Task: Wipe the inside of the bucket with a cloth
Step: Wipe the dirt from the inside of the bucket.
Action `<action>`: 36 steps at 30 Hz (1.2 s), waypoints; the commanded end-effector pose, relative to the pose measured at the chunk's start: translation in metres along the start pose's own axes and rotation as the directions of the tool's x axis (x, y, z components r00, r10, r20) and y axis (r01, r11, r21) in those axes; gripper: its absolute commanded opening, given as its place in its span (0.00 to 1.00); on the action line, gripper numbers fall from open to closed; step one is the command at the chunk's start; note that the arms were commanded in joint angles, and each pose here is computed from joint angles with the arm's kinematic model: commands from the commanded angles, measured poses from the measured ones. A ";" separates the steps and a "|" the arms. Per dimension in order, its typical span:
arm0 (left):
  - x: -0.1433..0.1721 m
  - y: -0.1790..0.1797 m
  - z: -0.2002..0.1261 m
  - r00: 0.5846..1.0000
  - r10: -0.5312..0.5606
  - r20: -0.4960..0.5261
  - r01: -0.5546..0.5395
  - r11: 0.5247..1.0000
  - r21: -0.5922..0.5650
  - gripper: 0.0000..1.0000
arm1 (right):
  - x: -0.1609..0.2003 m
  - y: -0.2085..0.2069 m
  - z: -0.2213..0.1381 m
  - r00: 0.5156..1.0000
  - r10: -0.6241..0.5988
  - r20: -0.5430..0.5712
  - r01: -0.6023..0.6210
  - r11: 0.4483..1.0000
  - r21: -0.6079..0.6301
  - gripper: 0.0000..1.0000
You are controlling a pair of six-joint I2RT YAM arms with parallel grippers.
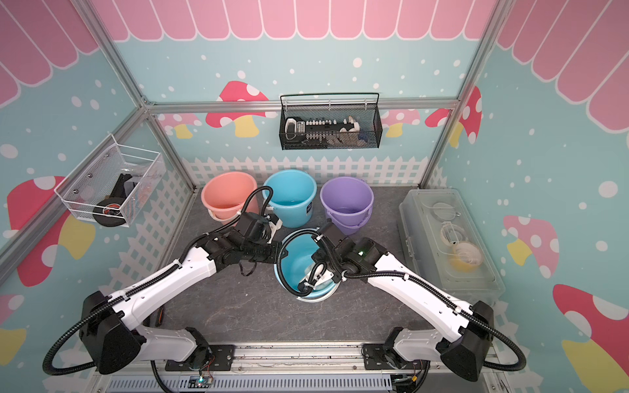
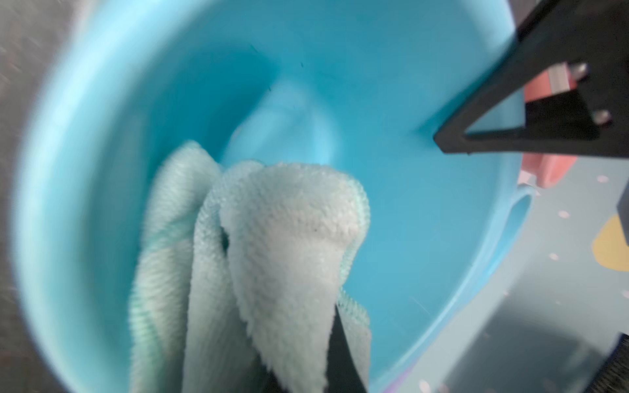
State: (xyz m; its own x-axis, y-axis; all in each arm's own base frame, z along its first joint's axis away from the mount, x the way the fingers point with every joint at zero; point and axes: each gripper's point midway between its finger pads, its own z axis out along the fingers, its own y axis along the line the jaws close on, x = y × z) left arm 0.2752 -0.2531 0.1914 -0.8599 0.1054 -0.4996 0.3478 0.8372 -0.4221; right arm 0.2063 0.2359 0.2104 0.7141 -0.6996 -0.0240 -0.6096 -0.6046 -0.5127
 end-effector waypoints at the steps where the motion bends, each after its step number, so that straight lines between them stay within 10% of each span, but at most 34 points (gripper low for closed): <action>1: -0.019 -0.013 -0.011 0.998 0.022 0.058 -0.024 0.999 0.029 0.00 | -0.047 0.023 -0.006 0.956 0.169 0.241 -0.134 0.979 -0.155 0.00; 10: -0.018 -0.012 -0.008 0.999 0.013 0.050 -0.015 1.000 0.025 0.00 | -0.111 -0.043 -0.001 0.751 0.277 0.599 -0.293 0.953 -0.075 0.00; 15: -0.019 -0.016 -0.005 0.999 0.018 0.038 -0.019 0.999 0.039 0.00 | -0.108 -0.082 0.016 0.755 0.241 0.610 -0.339 0.940 0.048 0.00; 30: -0.013 -0.018 -0.003 0.999 0.037 0.012 -0.037 0.998 0.048 0.00 | -0.001 -0.117 0.048 0.970 0.196 0.141 -0.231 0.923 0.307 0.00; 36: -0.011 -0.019 -0.006 0.999 0.042 0.017 -0.043 0.998 0.046 0.00 | 0.051 -0.095 0.050 0.968 0.199 -0.152 -0.156 0.953 0.259 0.00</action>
State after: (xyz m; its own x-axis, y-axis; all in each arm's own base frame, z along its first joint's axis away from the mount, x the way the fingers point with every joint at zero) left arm 0.2872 -0.2563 0.1930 -0.8521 0.1056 -0.5127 0.3456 0.8490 -0.3996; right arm 0.2885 0.3152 0.2191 0.6190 -0.7591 -0.2014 -0.6330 -0.3304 -0.7002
